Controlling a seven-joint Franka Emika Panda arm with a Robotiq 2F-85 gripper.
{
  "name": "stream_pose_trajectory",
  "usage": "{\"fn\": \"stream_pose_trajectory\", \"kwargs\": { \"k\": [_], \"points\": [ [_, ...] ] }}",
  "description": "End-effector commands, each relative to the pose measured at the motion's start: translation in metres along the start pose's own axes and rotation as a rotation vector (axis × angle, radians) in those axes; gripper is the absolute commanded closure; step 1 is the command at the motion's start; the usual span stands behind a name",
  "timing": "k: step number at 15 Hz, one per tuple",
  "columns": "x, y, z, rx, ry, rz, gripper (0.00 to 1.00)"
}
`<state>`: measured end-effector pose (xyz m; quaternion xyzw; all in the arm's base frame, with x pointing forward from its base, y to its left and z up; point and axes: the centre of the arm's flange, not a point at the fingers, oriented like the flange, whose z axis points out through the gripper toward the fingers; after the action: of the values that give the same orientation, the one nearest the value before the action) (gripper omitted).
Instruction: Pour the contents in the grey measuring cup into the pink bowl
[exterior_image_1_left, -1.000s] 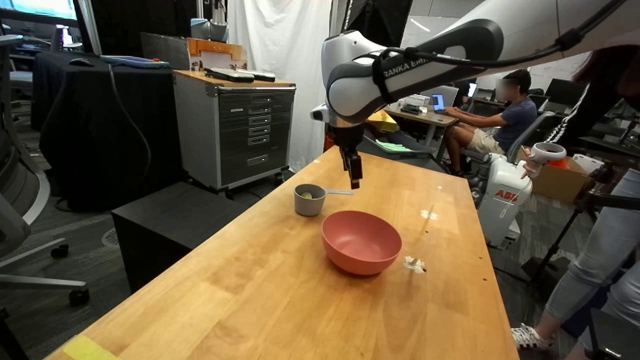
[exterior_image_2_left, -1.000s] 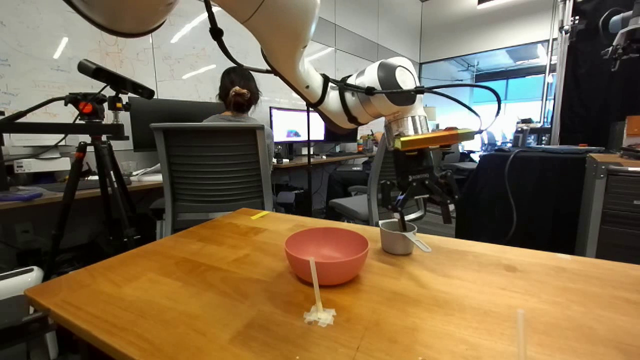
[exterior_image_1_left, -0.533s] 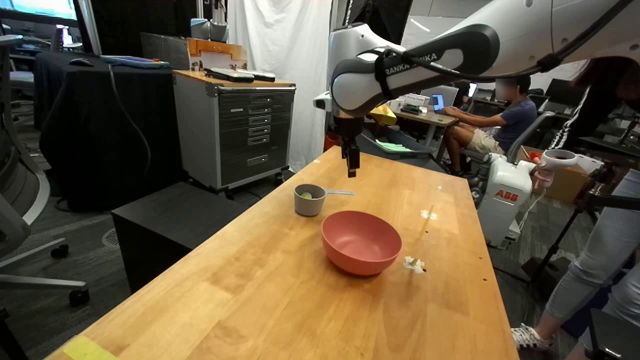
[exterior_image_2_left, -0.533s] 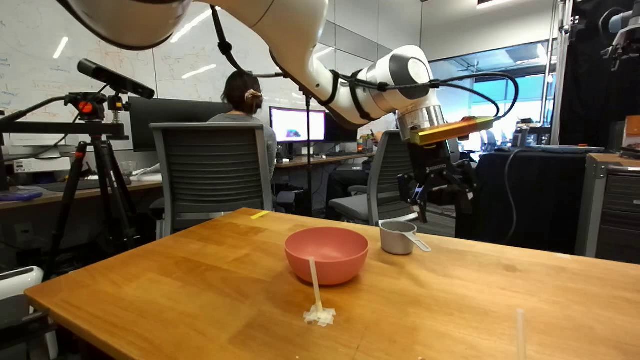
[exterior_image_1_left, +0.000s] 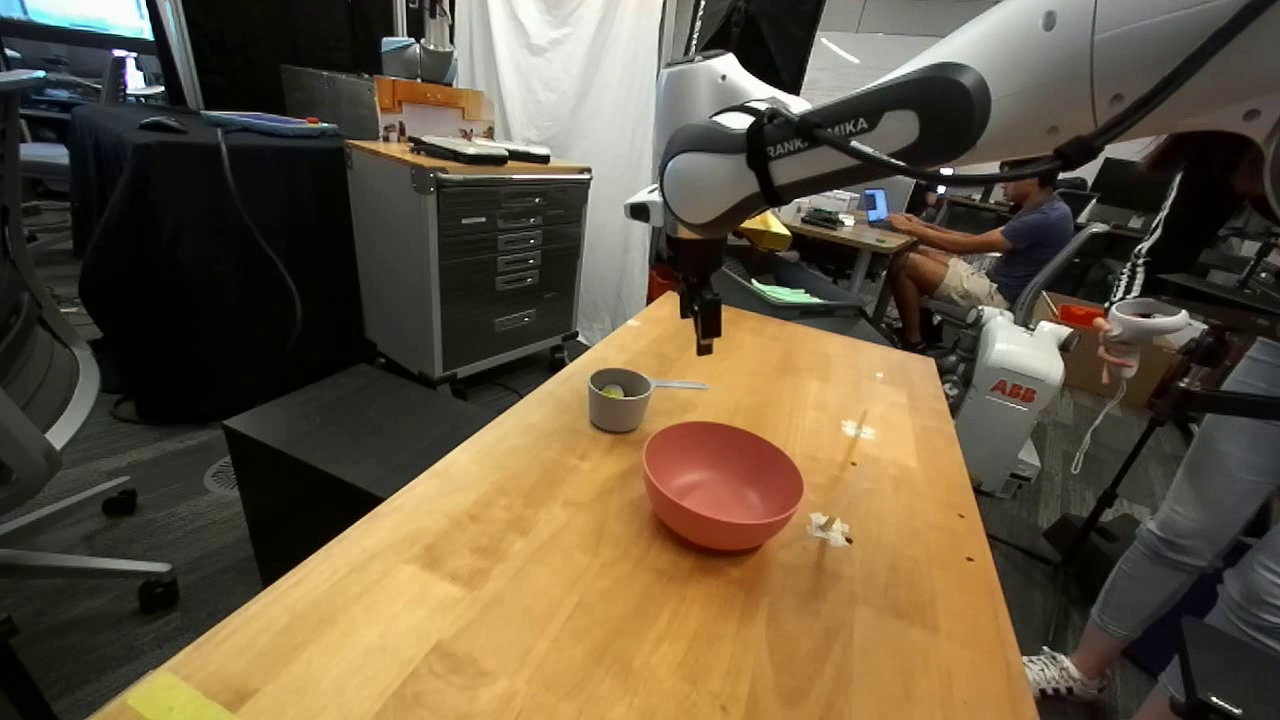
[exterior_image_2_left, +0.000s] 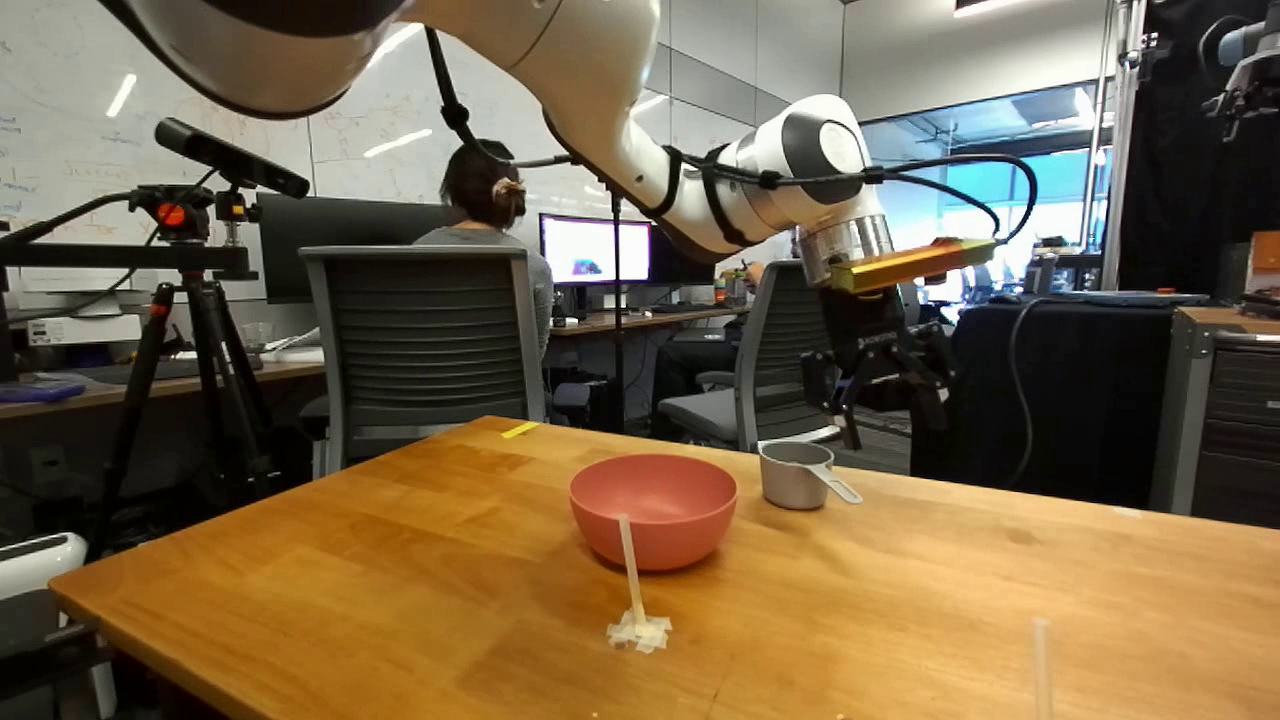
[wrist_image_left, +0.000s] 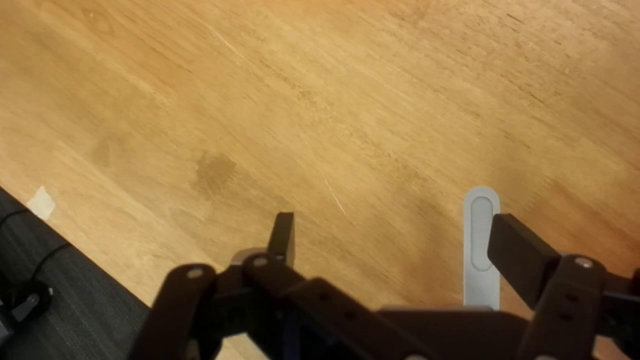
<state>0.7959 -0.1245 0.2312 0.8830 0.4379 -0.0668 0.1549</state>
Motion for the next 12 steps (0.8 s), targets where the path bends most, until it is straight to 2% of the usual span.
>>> {"fn": "stream_pose_trajectory", "kwargs": {
  "k": [1, 2, 6, 12],
  "points": [
    [0.01, -0.029, 0.008, -0.007, -0.016, -0.037, 0.0],
    [0.009, -0.025, 0.007, 0.031, -0.015, -0.037, 0.0],
    [0.013, -0.036, 0.012, 0.014, -0.027, -0.057, 0.0],
    [0.052, -0.12, 0.042, 0.0, -0.016, -0.06, 0.0]
  ]
}}
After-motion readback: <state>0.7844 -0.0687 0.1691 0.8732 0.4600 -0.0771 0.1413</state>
